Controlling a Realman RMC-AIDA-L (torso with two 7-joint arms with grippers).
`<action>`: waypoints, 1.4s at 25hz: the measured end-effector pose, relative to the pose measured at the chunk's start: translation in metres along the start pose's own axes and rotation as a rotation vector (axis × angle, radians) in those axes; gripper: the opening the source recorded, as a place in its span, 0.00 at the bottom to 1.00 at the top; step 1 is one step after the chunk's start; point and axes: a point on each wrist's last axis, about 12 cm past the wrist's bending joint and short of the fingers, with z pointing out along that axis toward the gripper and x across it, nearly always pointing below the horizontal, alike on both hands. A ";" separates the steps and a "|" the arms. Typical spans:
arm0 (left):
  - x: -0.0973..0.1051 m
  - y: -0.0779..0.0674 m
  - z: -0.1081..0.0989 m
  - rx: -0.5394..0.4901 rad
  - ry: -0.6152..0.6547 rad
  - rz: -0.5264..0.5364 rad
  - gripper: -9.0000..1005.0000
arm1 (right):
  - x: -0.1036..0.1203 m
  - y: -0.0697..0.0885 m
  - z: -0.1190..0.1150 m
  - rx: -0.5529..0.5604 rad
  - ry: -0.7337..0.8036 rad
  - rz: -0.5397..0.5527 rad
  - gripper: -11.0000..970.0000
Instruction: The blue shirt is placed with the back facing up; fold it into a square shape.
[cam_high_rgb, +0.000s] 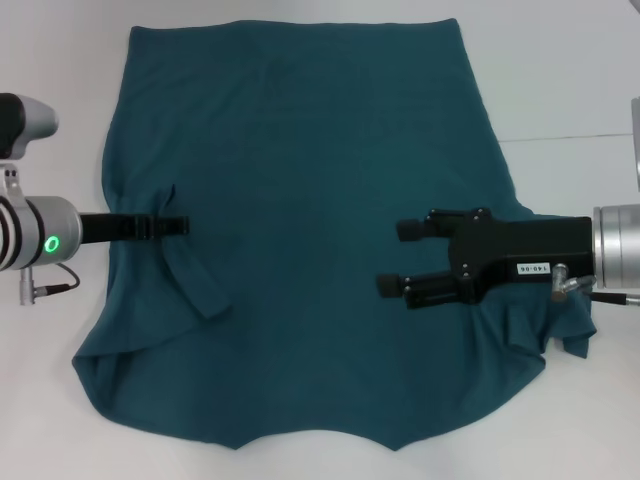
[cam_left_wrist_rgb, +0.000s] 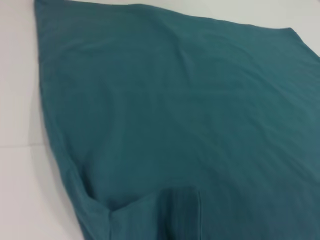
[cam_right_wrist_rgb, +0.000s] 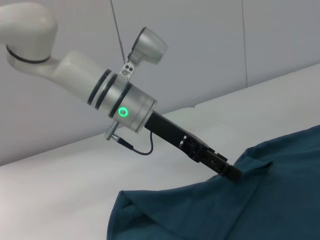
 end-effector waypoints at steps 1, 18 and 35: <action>0.000 -0.002 0.001 0.001 -0.001 0.006 0.93 | -0.001 0.000 0.000 -0.001 0.000 0.000 0.94; -0.001 -0.030 0.018 0.064 0.040 0.039 0.93 | -0.003 -0.001 0.002 0.001 -0.001 -0.009 0.93; -0.015 -0.063 0.028 0.136 0.006 0.026 0.93 | -0.008 -0.002 0.005 -0.006 -0.002 -0.017 0.93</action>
